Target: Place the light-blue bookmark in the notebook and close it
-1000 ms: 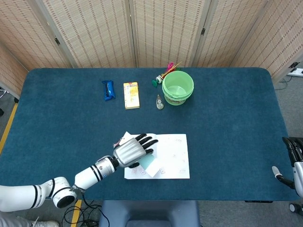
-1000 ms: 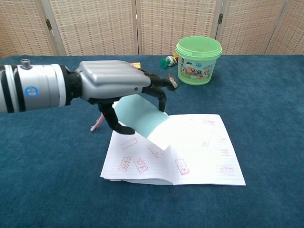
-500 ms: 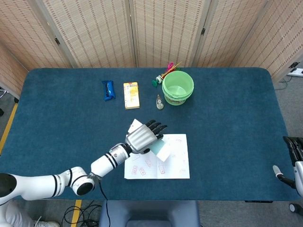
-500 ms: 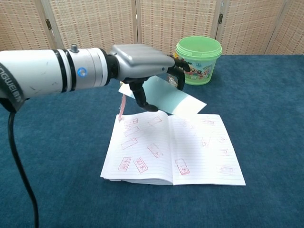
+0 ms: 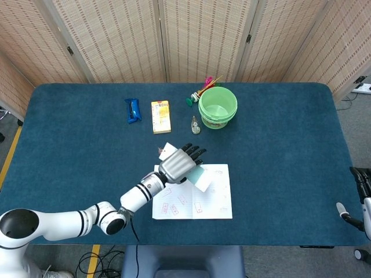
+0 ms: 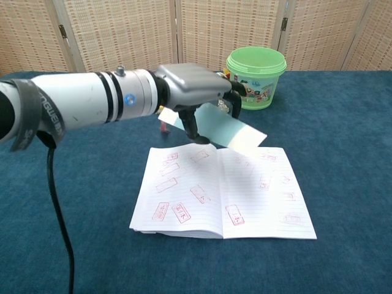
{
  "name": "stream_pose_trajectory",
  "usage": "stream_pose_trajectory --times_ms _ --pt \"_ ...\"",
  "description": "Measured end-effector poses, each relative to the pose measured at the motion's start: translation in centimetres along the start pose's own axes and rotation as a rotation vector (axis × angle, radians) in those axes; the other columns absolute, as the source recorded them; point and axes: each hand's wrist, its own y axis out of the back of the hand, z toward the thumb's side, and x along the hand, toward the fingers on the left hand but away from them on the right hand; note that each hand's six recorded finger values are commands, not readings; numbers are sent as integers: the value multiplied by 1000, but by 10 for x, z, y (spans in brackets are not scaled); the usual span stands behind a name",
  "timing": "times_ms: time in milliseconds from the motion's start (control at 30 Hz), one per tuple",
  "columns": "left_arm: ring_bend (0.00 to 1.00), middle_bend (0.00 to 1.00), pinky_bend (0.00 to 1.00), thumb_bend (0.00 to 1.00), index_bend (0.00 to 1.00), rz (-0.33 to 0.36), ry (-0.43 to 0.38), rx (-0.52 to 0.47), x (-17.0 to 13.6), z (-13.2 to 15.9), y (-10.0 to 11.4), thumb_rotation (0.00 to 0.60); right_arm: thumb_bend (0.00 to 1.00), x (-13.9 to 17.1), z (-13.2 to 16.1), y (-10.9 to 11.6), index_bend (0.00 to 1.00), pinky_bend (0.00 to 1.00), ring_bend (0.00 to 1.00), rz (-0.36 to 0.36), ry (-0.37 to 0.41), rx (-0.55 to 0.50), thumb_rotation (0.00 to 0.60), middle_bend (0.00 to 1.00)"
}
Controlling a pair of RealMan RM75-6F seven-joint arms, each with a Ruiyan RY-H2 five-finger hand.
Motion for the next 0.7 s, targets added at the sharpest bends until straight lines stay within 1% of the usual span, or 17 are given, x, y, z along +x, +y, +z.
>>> stream_pose_trajectory --times_ms 167,267,500,700 --pt "96 83 156 295 353 -34 -79 49 -5 27 -21 600 212 0 0 1 21 148 83 -3 -2 1 600 128" --pt "88 83 156 295 351 -45 -118 72 -7 40 -29 600 211 1 0 0 21 148 83 0 -3 1 600 128" --pt "62 83 155 295 334 -48 -179 114 -9 62 -33 600 212 1 -1 0 21 148 83 -4 -6 -1 600 128" --pt "60 83 155 295 317 -46 -197 126 -8 73 -34 600 211 2 -3 1 21 148 83 -6 -10 -2 600 128"
